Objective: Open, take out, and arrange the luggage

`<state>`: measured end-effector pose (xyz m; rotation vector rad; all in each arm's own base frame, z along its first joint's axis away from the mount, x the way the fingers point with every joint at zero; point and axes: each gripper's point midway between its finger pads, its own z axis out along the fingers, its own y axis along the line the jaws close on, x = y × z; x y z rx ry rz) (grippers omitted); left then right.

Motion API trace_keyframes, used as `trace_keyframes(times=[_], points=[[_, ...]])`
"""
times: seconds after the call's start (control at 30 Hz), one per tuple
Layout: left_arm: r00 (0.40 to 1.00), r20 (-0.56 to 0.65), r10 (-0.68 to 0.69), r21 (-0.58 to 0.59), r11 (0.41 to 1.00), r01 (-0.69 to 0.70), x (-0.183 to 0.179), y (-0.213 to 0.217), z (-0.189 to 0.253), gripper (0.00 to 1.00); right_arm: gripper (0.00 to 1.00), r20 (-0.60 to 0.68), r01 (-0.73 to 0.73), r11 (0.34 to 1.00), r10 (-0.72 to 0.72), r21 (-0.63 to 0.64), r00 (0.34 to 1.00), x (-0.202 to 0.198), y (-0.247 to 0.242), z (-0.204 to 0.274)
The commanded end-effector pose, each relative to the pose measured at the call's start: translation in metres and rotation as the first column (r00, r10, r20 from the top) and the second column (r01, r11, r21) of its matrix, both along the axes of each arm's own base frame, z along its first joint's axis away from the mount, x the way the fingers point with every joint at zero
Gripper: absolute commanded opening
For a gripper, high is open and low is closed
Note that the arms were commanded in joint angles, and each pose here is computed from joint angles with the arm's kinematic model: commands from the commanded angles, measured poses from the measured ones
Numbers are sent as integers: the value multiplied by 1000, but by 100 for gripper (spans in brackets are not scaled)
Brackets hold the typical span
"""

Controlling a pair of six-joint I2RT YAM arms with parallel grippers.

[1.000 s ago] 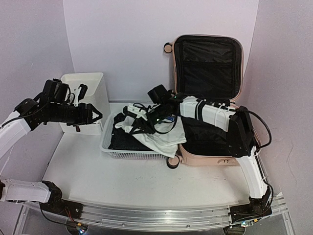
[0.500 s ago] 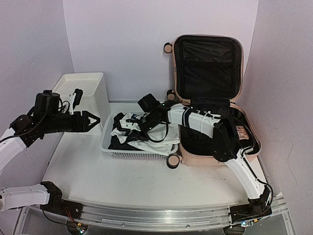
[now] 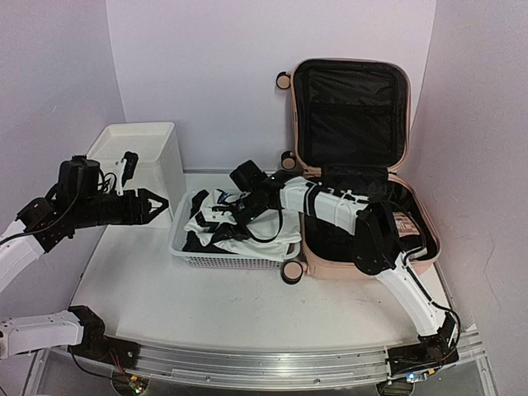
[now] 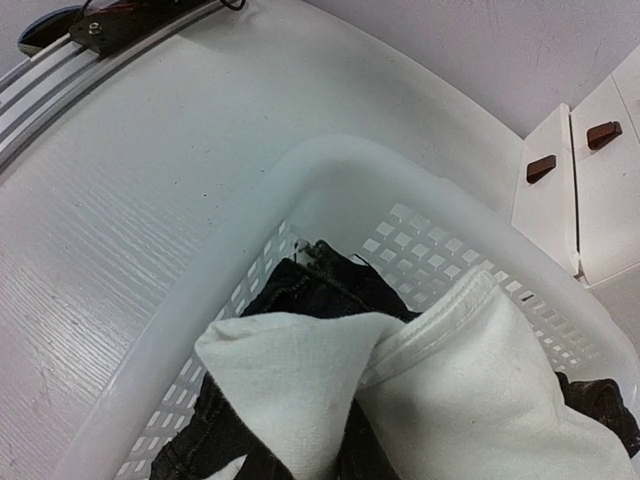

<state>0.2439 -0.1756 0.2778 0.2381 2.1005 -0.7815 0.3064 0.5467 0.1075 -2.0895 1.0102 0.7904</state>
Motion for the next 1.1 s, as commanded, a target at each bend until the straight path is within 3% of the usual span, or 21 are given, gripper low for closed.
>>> trace_keyframes(times=[0.0,0.17,0.27,0.3,0.47,0.57,0.67,0.83,0.97,1.07], points=[[999,44,25,-23,999,-24,6,2,7,66,39,8,30,1000,-30,1,1000,-14,20,12],[1000,-3,23,10,1000,-23,12,-1,-14,69,69,-5,284,957,-285,-64,958,1,4,52],[999,-43,9,25,1000,-8,19,-8,-23,71,96,-44,436,893,-443,-112,895,-3,-29,81],[998,-63,0,32,999,2,22,-12,-27,72,98,-54,476,870,-486,-130,872,-7,-41,87],[978,-200,-53,39,997,62,46,-39,-48,73,98,-122,650,723,-685,-235,718,-31,-106,97],[952,-283,-114,8,993,121,57,-60,-58,80,98,-169,739,605,-795,-295,583,-39,-136,96],[922,-356,-154,-2,986,164,67,-75,-77,84,98,-197,773,501,-865,-389,462,-50,-160,85],[862,-469,-194,-7,976,216,74,-92,-106,85,98,-242,776,400,-916,-487,319,-67,-180,72],[849,-485,-207,18,969,246,71,-96,-121,87,98,-250,765,377,-925,-522,285,-69,-180,64],[825,-516,-231,16,960,279,64,-102,-131,82,96,-205,769,385,-923,-511,326,-63,-178,60]])
